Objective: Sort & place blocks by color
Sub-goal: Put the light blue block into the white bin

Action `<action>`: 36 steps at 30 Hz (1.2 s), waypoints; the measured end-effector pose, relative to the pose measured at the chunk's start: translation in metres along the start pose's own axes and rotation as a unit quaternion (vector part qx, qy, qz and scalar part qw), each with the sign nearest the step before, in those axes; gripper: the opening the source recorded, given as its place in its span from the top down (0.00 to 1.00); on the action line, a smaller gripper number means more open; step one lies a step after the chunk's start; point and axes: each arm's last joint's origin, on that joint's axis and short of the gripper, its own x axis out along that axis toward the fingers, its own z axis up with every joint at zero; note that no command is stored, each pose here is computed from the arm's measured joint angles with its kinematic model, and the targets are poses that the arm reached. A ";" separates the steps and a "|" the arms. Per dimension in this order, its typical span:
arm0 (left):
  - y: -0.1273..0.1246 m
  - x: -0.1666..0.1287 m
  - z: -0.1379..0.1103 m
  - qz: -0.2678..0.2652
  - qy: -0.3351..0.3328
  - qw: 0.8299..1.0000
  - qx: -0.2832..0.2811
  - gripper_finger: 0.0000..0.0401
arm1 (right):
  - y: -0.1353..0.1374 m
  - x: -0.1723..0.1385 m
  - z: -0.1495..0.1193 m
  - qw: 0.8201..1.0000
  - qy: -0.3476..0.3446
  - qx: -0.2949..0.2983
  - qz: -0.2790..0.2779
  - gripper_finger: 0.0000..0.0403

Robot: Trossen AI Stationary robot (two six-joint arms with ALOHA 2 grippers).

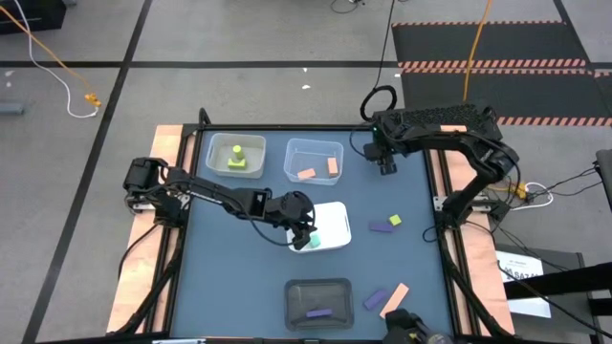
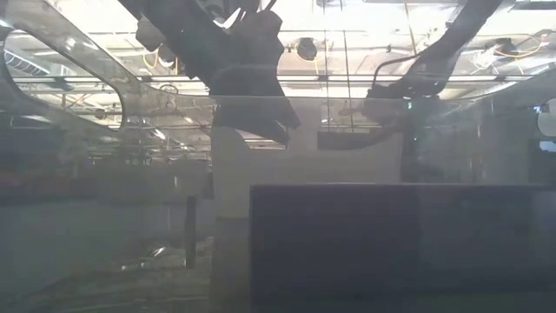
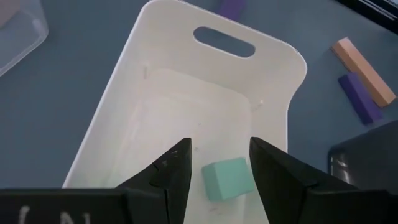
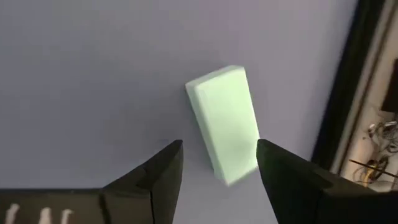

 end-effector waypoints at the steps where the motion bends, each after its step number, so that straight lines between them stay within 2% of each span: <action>1: 0.000 0.000 0.000 0.000 0.001 1.000 0.000 0.60 | -0.001 0.003 0.001 1.000 0.004 -0.001 0.006 0.52; 7: 0.000 0.000 -0.001 0.002 0.003 1.000 0.001 0.59 | -0.012 0.020 0.010 0.999 0.025 -0.006 0.039 0.55; 13: 0.000 0.000 -0.001 0.002 0.003 1.000 0.001 0.60 | -0.027 0.022 0.017 0.997 0.022 -0.005 0.075 0.57; 20: 0.000 0.000 -0.001 0.002 0.003 1.000 0.007 0.60 | -0.035 0.020 0.018 0.996 0.018 0.050 0.071 0.59; 24: 0.000 0.000 -0.001 0.002 0.003 1.000 0.011 0.60 | -0.034 0.020 0.017 0.992 0.027 0.094 0.077 0.67; 29: 0.000 0.000 -0.001 0.002 0.003 1.000 0.011 0.60 | -0.033 0.016 0.019 0.984 0.033 0.154 0.077 0.89; 36: 0.000 0.000 -0.001 0.001 0.003 1.000 0.010 0.60 | -0.035 -0.015 0.024 0.973 0.012 0.224 0.047 0.90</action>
